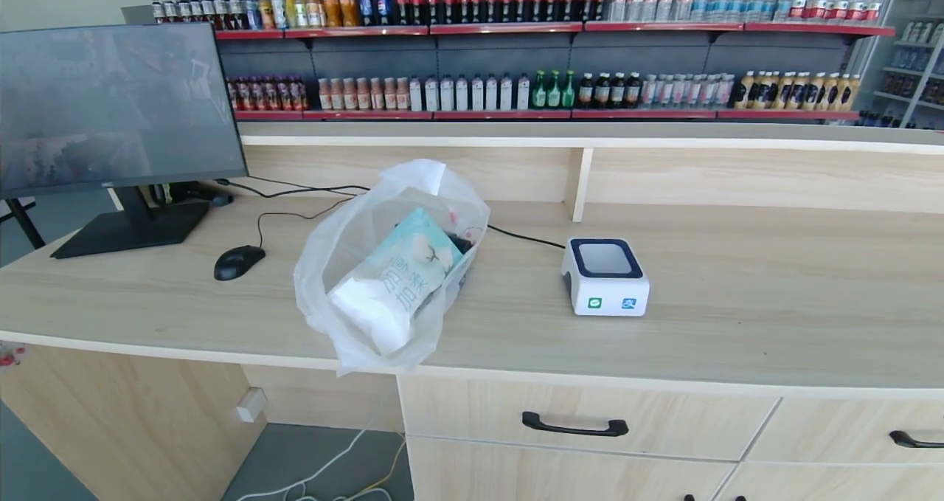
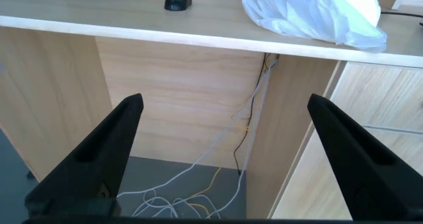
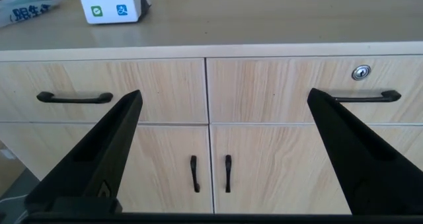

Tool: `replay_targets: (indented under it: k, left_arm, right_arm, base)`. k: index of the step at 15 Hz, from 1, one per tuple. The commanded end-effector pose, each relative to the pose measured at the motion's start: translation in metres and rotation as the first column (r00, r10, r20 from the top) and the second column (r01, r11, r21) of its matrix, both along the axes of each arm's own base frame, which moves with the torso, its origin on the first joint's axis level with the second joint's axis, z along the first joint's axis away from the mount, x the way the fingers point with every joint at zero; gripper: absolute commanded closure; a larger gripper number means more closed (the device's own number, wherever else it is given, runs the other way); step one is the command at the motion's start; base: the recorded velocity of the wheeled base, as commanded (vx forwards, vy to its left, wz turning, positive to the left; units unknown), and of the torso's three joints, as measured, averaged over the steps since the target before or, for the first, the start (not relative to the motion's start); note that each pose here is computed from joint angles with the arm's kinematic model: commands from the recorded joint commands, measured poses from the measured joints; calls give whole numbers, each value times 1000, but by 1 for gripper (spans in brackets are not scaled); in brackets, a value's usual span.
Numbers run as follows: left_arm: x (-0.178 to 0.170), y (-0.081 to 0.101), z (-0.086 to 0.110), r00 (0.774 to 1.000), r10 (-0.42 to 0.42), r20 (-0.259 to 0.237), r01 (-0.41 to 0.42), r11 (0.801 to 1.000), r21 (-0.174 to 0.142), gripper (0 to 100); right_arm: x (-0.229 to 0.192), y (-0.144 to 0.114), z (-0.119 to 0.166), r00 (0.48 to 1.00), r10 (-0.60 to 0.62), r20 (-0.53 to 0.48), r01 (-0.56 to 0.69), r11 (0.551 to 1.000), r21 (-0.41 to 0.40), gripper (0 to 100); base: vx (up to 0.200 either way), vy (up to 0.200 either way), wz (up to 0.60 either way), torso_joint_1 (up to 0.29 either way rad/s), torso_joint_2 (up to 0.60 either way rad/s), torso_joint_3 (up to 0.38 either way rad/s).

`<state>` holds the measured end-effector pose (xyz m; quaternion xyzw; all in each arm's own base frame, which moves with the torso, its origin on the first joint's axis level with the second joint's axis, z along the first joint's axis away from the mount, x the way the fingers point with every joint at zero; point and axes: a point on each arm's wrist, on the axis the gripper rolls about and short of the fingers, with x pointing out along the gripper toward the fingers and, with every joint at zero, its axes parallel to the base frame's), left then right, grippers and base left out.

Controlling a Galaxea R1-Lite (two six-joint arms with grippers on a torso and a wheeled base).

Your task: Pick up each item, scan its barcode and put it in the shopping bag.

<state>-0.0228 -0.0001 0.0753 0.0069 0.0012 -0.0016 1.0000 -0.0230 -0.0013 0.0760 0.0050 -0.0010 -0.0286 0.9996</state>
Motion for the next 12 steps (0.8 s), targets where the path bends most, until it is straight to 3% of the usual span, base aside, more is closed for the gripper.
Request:
replay_targets:
  k: [1, 5, 12]
  left_arm:
    - [0, 0, 0, 1000, 0, 1, 0, 1000, 0, 0]
    - [0, 0, 0, 1000, 0, 1, 0, 1000, 2, 0]
    - [0, 0, 0, 1000, 0, 1, 0, 1000, 3, 0]
  right_arm:
    - [0, 0, 0, 1000, 0, 1, 0, 1000, 1, 0]
    - [0, 0, 0, 1000, -1, 1, 1, 1000, -1, 0]
    - [0, 0, 0, 1000, 5, 0, -5, 1000, 2, 0]
  base:
    - [-200, 0, 0, 12, 12, -2]
    - [-200, 0, 0, -7, -1, 7]
    - [0, 0, 0, 0, 0, 0]
